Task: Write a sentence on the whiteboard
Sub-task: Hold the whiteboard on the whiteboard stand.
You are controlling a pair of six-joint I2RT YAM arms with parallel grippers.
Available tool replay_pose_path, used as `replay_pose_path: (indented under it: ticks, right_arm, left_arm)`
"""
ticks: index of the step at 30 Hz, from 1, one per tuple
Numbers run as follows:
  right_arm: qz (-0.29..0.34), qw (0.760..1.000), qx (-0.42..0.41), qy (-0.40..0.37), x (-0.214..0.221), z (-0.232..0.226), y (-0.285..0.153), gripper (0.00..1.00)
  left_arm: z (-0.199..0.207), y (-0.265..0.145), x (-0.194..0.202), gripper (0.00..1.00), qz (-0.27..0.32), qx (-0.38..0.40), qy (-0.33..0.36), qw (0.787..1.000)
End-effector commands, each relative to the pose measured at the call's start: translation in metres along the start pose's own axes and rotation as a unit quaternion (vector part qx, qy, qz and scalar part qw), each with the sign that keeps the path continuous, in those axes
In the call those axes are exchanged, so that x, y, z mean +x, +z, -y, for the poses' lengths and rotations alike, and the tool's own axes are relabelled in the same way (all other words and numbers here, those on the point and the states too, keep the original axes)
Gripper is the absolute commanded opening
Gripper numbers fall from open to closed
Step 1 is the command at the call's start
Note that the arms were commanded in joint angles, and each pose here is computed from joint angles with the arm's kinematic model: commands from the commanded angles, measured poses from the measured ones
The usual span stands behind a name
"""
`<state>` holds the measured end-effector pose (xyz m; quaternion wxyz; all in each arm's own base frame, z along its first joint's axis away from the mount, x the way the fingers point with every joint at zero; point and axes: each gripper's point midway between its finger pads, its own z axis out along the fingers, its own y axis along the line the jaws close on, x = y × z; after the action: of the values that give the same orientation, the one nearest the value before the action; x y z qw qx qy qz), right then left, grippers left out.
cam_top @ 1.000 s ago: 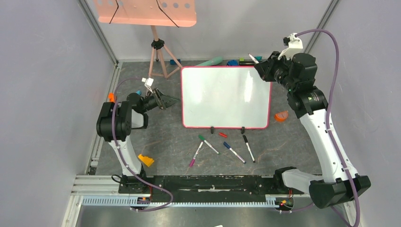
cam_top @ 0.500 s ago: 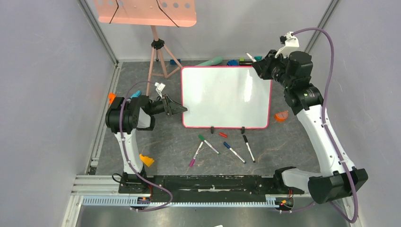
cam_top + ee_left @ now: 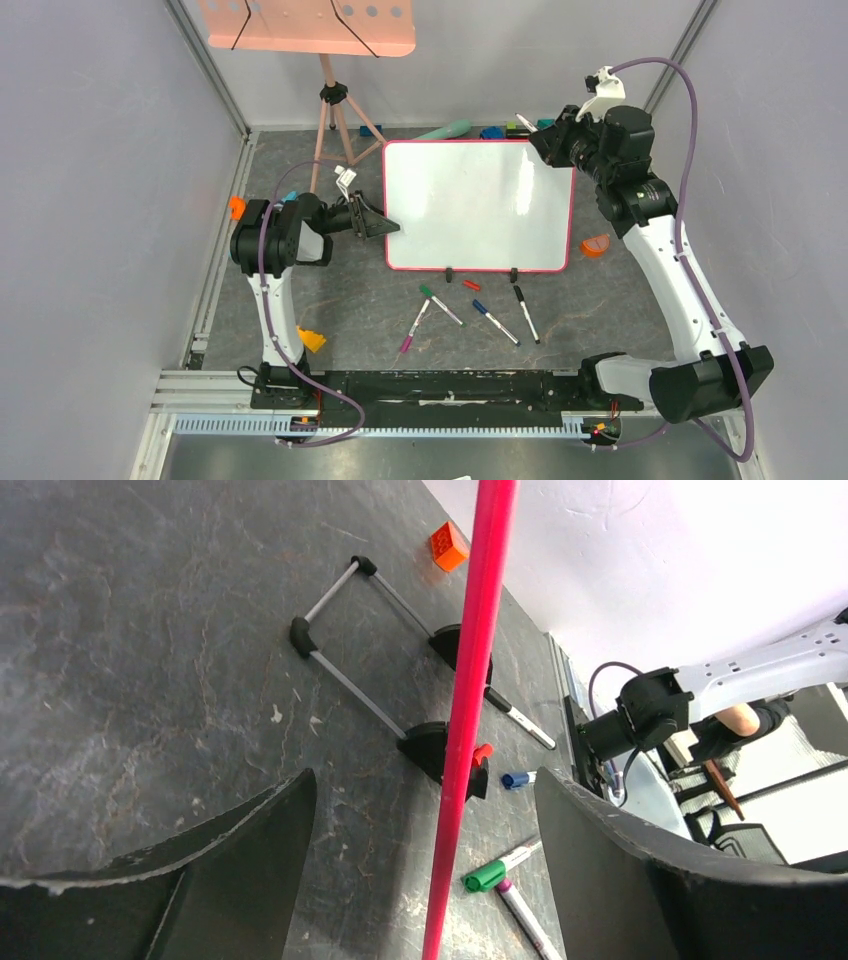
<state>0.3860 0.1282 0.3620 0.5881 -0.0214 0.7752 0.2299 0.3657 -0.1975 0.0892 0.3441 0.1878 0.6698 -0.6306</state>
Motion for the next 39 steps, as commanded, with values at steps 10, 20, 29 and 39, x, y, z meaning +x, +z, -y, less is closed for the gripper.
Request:
replay_pose_path:
  ticks: [10,20,29,39]
  right_arm:
    - [0.027,0.999,-0.029,-0.016,-0.023,-0.011,0.021,0.00]
    - [0.026,0.998,-0.048,-0.040,-0.027,-0.017,0.024,0.00]
    - [0.030,0.997,-0.065,-0.040,-0.020,-0.022,0.017,0.00]
    - [0.017,0.998,-0.032,-0.053,-0.002,-0.007,0.007,0.00]
  left_arm:
    - [-0.014,-0.004,-0.050,0.81,0.028,0.009,0.024,0.999]
    - [-0.018,0.010,-0.026,0.83,-0.003,0.028,0.059,0.998]
    - [-0.008,0.010,-0.031,0.87,-0.009,0.037,0.076,0.996]
    - [0.001,0.012,-0.007,0.26,-0.033,0.052,0.101,0.993]
